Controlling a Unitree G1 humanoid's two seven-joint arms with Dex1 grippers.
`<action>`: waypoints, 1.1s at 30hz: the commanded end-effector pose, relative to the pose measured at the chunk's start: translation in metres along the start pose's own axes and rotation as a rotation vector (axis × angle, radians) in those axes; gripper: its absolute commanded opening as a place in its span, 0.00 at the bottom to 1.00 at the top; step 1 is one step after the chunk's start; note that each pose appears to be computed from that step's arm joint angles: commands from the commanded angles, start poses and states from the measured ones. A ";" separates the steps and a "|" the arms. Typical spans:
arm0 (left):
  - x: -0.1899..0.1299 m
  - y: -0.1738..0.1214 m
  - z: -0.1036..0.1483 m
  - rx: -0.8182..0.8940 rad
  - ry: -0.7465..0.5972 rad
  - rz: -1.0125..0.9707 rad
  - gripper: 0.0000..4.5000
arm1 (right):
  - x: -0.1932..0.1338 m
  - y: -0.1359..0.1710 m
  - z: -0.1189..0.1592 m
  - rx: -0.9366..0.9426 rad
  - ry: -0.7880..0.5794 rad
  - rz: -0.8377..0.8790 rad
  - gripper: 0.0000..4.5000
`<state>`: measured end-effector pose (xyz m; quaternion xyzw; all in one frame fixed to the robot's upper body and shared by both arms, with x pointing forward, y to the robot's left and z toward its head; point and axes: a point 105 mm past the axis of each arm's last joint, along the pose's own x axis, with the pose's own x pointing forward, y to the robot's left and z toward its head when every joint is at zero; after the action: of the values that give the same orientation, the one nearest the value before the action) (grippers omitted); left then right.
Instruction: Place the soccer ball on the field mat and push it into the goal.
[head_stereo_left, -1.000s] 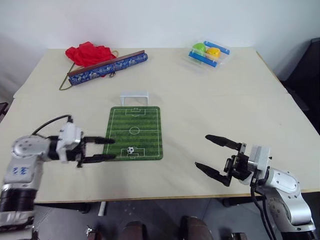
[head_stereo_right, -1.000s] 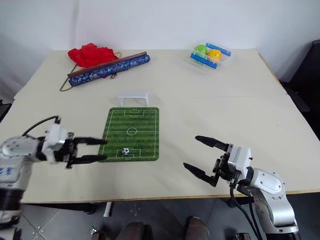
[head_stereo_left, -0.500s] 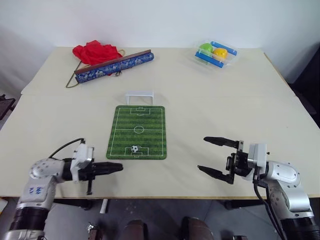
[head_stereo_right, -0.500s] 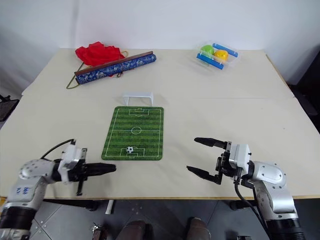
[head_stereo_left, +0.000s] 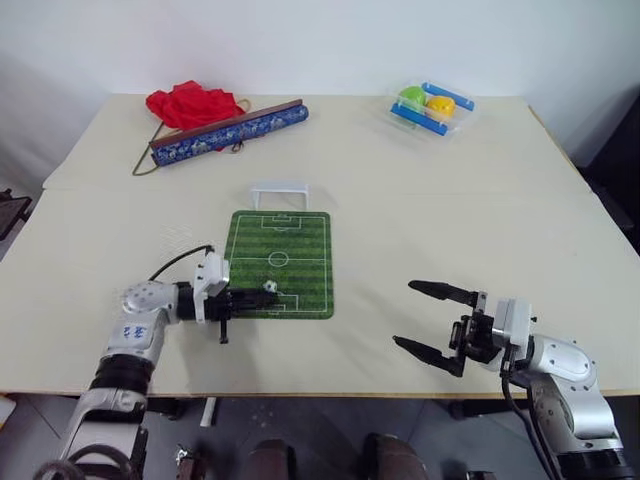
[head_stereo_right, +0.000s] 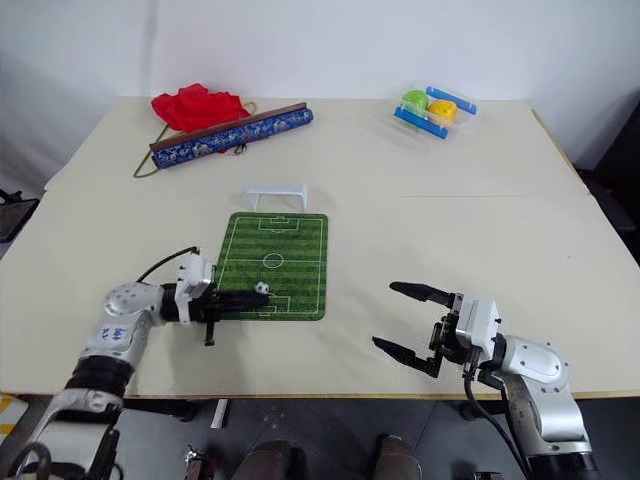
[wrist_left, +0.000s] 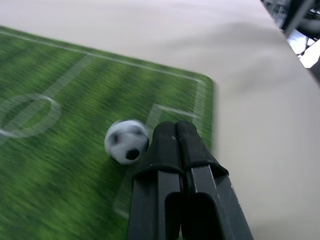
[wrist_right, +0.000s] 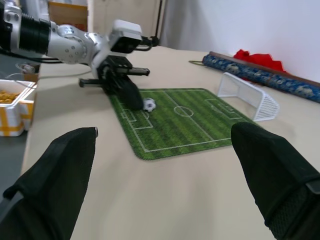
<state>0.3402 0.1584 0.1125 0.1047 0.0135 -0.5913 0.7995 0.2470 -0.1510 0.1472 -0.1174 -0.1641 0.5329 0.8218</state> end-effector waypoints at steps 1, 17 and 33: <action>0.006 0.025 0.015 0.057 -0.061 0.121 0.00 | -0.001 -0.005 0.011 -0.055 -0.028 -0.090 1.00; -0.106 0.012 0.041 0.089 -0.058 0.352 0.00 | 0.011 -0.041 0.011 -0.092 -0.040 -0.430 1.00; -0.220 -0.026 0.016 0.065 0.047 0.901 0.00 | -0.001 -0.058 0.010 -0.126 -0.024 -0.343 1.00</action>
<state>0.2508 0.3542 0.1407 0.1239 -0.0033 -0.1948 0.9730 0.2934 -0.1682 0.1664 -0.1230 -0.2017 0.3820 0.8934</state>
